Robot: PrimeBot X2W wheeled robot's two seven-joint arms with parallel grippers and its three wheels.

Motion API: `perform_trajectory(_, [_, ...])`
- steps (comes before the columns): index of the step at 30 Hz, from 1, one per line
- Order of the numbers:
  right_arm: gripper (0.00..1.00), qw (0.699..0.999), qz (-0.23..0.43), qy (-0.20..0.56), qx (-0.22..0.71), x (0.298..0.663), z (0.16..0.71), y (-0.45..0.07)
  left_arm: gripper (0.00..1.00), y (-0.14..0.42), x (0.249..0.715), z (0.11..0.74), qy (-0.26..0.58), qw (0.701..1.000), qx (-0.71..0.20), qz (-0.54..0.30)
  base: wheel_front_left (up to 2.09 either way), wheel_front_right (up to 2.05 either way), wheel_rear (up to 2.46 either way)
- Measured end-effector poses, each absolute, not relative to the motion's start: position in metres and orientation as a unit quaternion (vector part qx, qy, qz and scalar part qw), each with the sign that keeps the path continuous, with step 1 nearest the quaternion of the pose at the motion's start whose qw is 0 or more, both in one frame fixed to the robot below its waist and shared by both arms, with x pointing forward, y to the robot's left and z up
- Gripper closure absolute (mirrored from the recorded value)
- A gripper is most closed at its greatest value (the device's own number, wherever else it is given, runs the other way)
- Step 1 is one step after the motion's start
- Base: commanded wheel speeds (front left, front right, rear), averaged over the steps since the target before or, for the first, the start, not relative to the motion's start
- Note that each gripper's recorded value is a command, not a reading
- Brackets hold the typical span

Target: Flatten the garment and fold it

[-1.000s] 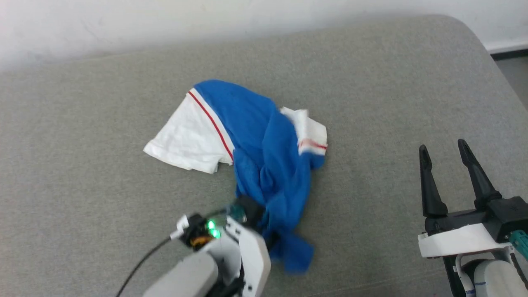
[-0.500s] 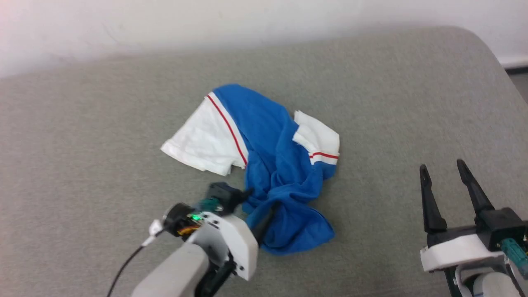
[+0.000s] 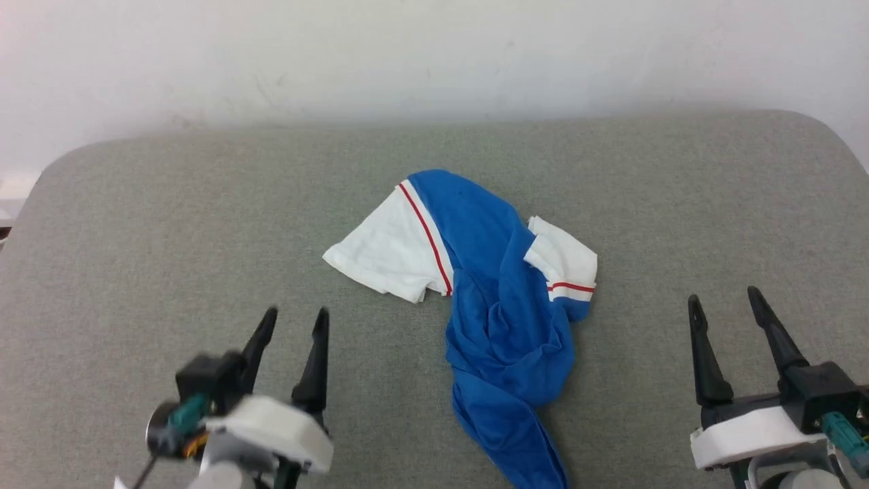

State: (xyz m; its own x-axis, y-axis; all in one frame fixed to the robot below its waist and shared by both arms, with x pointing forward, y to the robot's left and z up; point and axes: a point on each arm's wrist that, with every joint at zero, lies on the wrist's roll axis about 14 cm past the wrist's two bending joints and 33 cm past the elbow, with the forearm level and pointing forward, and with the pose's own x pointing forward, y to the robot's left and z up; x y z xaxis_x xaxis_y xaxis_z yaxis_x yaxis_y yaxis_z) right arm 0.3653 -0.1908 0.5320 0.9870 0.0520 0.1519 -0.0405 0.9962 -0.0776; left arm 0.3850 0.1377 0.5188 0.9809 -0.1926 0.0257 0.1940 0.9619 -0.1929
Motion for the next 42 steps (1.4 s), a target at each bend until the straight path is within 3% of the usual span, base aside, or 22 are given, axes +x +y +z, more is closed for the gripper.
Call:
perform_trajectory(6, [0.00,0.997,0.028,-0.065,-0.030,0.364,0.524,-0.187,0.00,0.152,0.369,0.501,0.005,0.996,-0.077,-0.050,0.00,0.00,0.00])
perform_trajectory(12, [0.00,0.997,0.032,-0.057,-0.029,0.363,0.519,-0.185,0.00,0.146,0.369,0.471,0.041,0.996,0.004,-0.073,0.00,0.00,0.00])
perform_trajectory(20, [0.00,0.998,0.018,-0.062,-0.012,0.370,0.521,-0.192,0.00,0.124,0.424,0.465,0.116,0.978,0.067,-0.160,0.00,0.00,0.00])
perform_trajectory(26, [0.00,0.998,-0.005,-0.065,-0.001,0.380,0.523,-0.207,0.00,0.127,0.481,0.459,0.207,0.951,0.120,-0.198,0.00,0.00,0.00])
perform_trajectory(34, [0.00,0.998,-0.034,-0.045,0.004,0.384,0.510,-0.226,0.00,0.131,0.529,0.423,0.379,0.889,0.141,-0.213,0.00,0.00,0.00])
perform_trajectory(42, [0.00,0.998,-0.058,-0.020,-0.005,0.381,0.496,-0.241,0.00,0.123,0.538,0.385,0.496,0.831,0.139,-0.208,0.00,0.00,0.00])
